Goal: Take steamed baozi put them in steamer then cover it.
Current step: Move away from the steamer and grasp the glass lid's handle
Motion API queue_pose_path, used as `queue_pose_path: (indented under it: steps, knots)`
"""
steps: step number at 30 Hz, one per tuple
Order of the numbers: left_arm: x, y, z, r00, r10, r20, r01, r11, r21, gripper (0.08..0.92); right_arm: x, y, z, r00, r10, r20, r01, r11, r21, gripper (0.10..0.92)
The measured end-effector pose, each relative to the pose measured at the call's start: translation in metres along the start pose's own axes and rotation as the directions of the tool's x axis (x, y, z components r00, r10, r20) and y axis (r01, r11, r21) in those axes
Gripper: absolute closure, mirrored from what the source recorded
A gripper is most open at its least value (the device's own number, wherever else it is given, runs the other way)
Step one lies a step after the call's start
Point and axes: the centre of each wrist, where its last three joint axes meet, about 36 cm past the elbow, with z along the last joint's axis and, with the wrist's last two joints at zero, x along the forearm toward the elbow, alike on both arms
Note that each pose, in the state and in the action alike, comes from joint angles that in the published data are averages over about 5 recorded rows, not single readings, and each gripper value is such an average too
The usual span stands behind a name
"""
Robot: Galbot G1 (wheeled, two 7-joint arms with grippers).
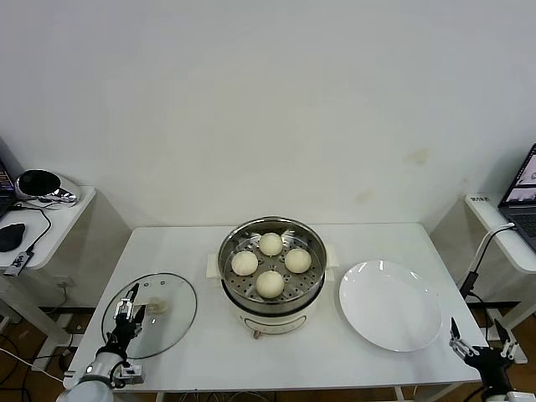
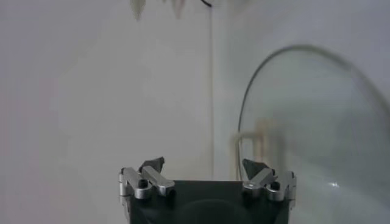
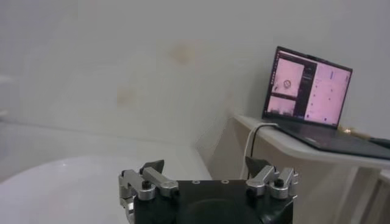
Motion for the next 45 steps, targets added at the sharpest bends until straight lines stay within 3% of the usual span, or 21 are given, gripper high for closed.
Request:
queue_pose_path:
  steps: [13,26,36,45]
  knots:
    - [-0.037,-0.002,0.007,0.9998,0.004,-0.019,-0.005,1.0,-0.016,0.185,0.002,-0.002,0.008,1.0,0.007,-0.019,-0.007,1.0,0.003,0.2]
    - [-0.043,-0.012,0.011,0.9988,0.035,-0.033,-0.035,0.999,0.006,0.535,0.003,0.003,0.011,1.0,-0.008,-0.029,0.008,1.0,0.003,0.2]
    - [-0.037,-0.01,0.013,0.9993,-0.005,-0.036,0.006,0.999,0.031,0.814,0.004,0.006,0.013,0.999,-0.028,-0.037,0.028,1.0,0.01,0.2]
    - [-0.022,0.026,0.021,0.9974,-0.057,-0.044,0.059,0.997,0.04,0.847,0.005,0.012,0.01,0.998,-0.058,-0.037,0.058,0.998,0.013,0.2]
